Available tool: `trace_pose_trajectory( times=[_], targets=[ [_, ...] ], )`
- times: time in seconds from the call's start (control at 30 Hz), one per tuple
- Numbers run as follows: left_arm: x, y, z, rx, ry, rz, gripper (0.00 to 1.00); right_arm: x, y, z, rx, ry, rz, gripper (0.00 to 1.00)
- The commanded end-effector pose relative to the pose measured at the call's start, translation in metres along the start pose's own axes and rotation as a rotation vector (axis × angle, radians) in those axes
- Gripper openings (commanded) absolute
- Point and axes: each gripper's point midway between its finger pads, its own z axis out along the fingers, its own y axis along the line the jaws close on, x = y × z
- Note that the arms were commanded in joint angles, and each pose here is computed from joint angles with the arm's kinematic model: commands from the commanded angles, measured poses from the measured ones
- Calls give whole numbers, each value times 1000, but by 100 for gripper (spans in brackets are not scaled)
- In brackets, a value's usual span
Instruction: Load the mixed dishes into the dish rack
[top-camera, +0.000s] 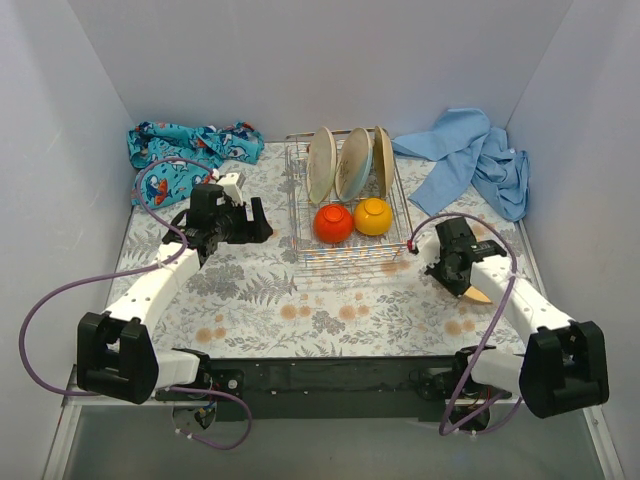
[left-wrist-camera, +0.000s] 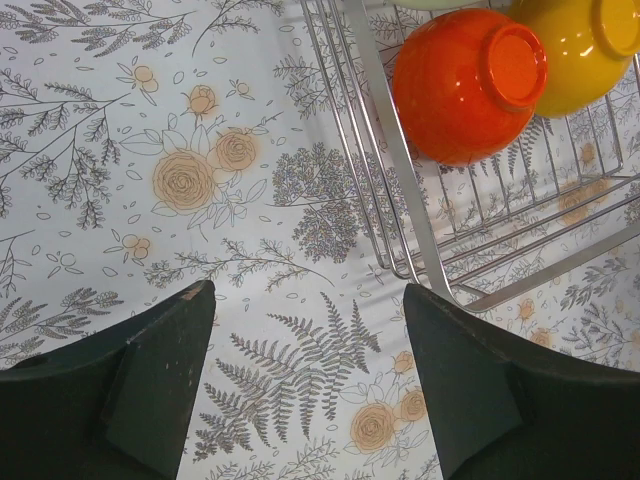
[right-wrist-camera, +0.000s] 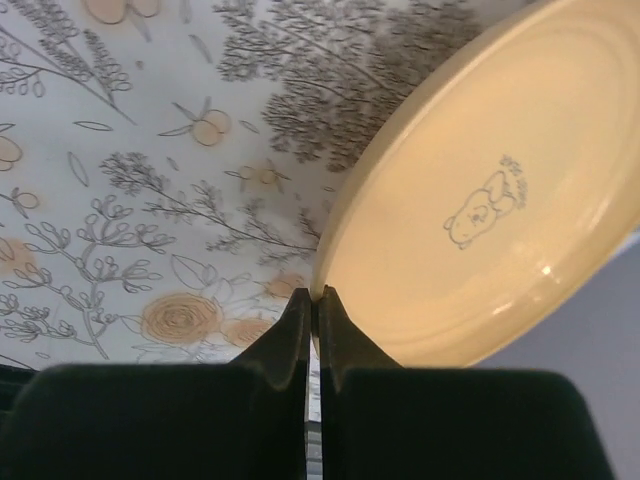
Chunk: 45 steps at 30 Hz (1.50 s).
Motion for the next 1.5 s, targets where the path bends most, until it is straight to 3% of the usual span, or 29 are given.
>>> trace_pose_trajectory(
  times=[0.0,0.13,0.23,0.5,0.67,1.0,1.3,1.47],
  targets=[
    [-19,-4,-5,10,-53,27,76,-43,-71,-73,294,-160,26,1],
    [-39,-3,-5,18,-78,13,77,-102,-107,-145,477,-366,-85,1],
    [-62,-19,-12,161,-70,-63,78,-147,-95,-175,501,-480,-253,1],
    [-114,-74,-52,517,-151,-131,75,-236,11,-208,547,-716,-739,1],
    [-114,-75,-65,524,-164,-155,72,-255,79,-200,619,-806,-1059,1],
    [-105,-73,-70,525,-166,-185,57,-284,110,-190,597,-792,-1159,1],
    [-102,-74,-53,488,-148,-153,53,-313,123,-185,591,-762,-1175,1],
    [-93,-70,-38,457,-119,-134,38,-322,132,-180,591,-753,-1203,1]
  ],
)
